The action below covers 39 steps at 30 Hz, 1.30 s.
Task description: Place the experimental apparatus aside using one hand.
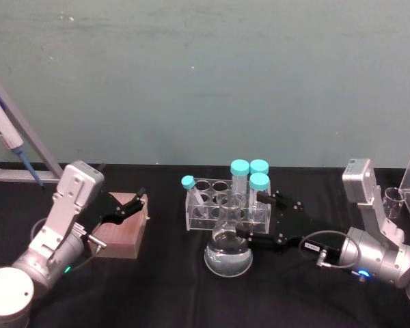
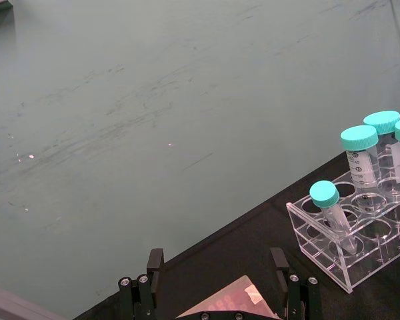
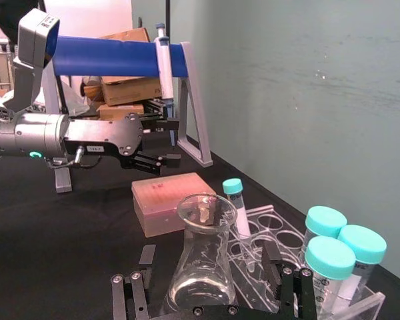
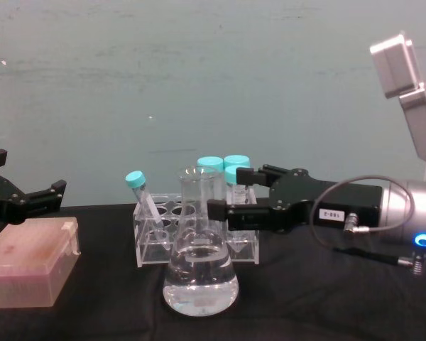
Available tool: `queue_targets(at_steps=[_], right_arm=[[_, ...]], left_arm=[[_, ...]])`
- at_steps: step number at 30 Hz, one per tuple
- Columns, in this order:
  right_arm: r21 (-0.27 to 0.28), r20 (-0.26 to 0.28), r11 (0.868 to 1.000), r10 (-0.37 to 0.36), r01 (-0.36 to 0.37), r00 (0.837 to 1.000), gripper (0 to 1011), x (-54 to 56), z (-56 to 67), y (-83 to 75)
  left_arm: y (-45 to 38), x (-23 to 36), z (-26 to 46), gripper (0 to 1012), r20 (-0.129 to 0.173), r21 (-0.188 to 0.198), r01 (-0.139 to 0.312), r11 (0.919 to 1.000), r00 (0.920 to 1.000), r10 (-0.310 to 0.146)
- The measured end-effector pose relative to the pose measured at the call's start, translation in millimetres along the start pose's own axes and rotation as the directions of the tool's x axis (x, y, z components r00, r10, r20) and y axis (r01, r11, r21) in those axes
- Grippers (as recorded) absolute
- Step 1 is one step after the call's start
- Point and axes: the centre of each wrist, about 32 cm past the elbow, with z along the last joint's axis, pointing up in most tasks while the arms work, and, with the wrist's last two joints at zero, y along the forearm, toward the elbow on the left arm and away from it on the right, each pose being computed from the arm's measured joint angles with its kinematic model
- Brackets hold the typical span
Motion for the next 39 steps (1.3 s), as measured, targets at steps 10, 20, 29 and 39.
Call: queue_targets(at_steps=[10, 20, 29, 39], right_arm=[[-0.001, -0.007, 1.000, 0.023, -0.023, 1.000, 1000, 1.2, -1.2, 8.9], [-0.005, -0.012, 0.999, 0.038, -0.038, 0.999, 1000, 1.8, -2.1, 18.1], [-0.006, -0.011, 0.999, 0.038, -0.038, 0.999, 1000, 3.1, -2.1, 27.5], [-0.005, -0.011, 0.999, 0.038, -0.038, 0.999, 1000, 3.8, -2.7, 38.2]], left_arm=[[0.0, 0.0, 0.0, 1000, 0.000, 0.000, 0.000, 1.0000, 1.0000, 0.000], [0.0, 0.0, 0.0, 1000, 0.000, 0.000, 0.000, 1.0000, 1.0000, 0.000], [0.0, 0.0, 0.0, 1000, 0.000, 0.000, 0.000, 1.0000, 1.0000, 0.000], [0.0, 0.0, 0.0, 1000, 0.000, 0.000, 0.000, 1.0000, 1.0000, 0.000]])
